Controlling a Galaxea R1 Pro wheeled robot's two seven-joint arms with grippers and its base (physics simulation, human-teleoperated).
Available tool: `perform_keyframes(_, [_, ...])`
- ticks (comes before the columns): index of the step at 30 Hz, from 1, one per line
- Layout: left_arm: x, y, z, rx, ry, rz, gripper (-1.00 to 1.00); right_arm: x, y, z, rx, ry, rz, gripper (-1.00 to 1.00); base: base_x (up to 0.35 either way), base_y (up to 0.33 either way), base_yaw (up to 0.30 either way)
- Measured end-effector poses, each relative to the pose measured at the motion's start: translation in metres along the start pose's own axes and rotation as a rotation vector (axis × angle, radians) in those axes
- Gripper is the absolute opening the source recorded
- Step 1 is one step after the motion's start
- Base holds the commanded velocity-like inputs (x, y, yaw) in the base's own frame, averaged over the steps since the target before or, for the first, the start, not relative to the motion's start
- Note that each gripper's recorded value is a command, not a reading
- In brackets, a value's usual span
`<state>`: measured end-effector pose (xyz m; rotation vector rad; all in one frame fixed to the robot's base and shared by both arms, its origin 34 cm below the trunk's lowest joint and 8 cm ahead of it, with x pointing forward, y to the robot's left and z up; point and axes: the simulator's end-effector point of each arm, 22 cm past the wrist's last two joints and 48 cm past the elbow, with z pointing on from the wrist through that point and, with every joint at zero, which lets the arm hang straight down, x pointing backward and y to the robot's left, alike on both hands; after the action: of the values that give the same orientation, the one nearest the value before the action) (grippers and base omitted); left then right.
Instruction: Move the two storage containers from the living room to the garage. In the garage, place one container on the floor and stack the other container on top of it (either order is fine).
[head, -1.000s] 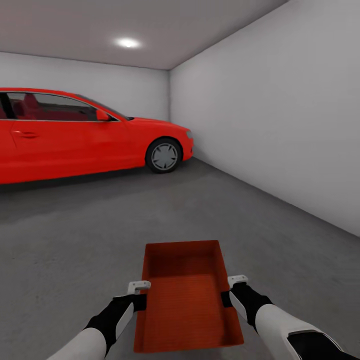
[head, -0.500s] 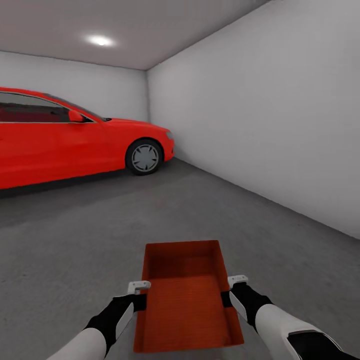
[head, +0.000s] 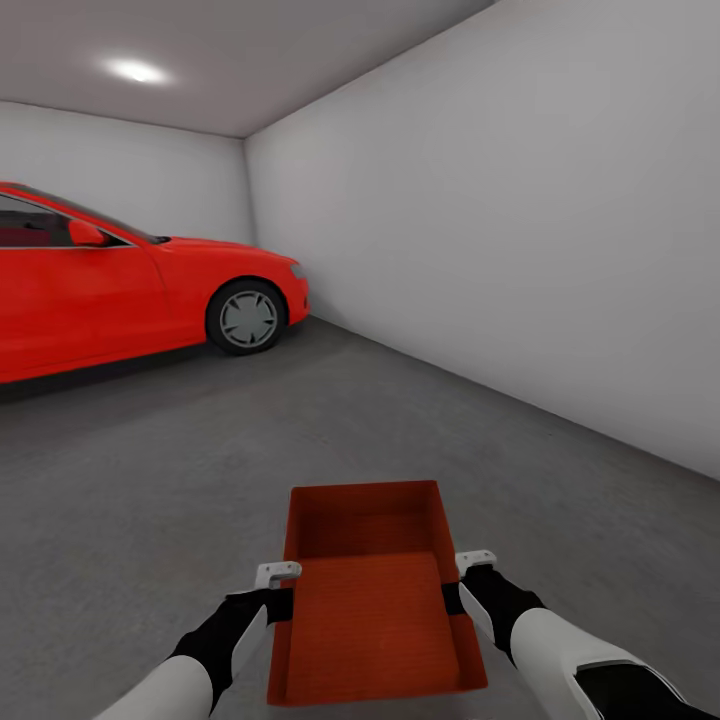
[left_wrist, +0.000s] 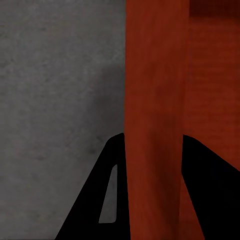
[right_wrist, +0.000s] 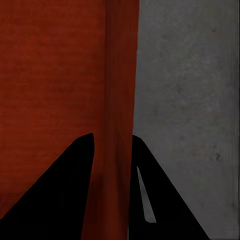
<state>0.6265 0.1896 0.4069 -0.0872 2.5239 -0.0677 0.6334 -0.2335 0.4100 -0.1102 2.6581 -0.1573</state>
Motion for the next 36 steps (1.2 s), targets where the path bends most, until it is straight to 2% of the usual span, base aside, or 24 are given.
perform_keyframes(36, [-0.0001, 0.0, 0.0, 0.0, 0.0, 0.0, -1.0, 0.0, 0.0, 0.0, 0.0, 0.0, 0.0, -1.0, 0.0, 0.0, -0.269])
